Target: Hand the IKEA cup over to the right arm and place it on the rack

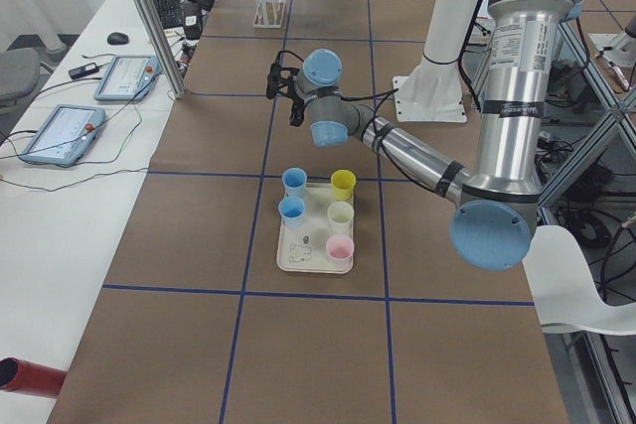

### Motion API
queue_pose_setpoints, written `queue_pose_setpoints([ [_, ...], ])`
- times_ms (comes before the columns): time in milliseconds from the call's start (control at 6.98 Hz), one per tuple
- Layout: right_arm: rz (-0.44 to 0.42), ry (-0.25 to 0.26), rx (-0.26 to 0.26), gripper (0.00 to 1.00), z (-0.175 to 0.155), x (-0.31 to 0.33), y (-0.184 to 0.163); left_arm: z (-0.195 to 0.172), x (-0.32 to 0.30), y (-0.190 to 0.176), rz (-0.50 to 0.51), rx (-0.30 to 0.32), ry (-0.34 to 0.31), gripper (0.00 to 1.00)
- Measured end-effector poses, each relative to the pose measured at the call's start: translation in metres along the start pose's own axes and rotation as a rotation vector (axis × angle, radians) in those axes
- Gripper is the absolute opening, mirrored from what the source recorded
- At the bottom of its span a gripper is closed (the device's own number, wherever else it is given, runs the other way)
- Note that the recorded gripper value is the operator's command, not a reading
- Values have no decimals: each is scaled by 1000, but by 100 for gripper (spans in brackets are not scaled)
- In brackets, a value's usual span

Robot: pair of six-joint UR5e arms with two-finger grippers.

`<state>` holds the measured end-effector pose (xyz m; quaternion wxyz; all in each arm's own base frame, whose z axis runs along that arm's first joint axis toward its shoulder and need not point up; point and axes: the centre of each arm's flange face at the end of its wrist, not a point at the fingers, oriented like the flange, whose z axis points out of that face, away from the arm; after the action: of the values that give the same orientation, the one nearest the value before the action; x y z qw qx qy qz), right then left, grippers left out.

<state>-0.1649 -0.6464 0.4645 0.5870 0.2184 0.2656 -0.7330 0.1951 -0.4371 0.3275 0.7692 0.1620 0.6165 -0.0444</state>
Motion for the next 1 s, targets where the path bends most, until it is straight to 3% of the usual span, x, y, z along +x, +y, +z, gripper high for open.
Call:
queue_pose_setpoints([
  [573, 12, 41, 7, 9, 33, -15, -8, 0, 0, -1, 1, 6, -1, 100],
  [1002, 4, 51, 14, 18, 35, -16, -19, 2, -1, -1, -1, 4, -4, 100],
])
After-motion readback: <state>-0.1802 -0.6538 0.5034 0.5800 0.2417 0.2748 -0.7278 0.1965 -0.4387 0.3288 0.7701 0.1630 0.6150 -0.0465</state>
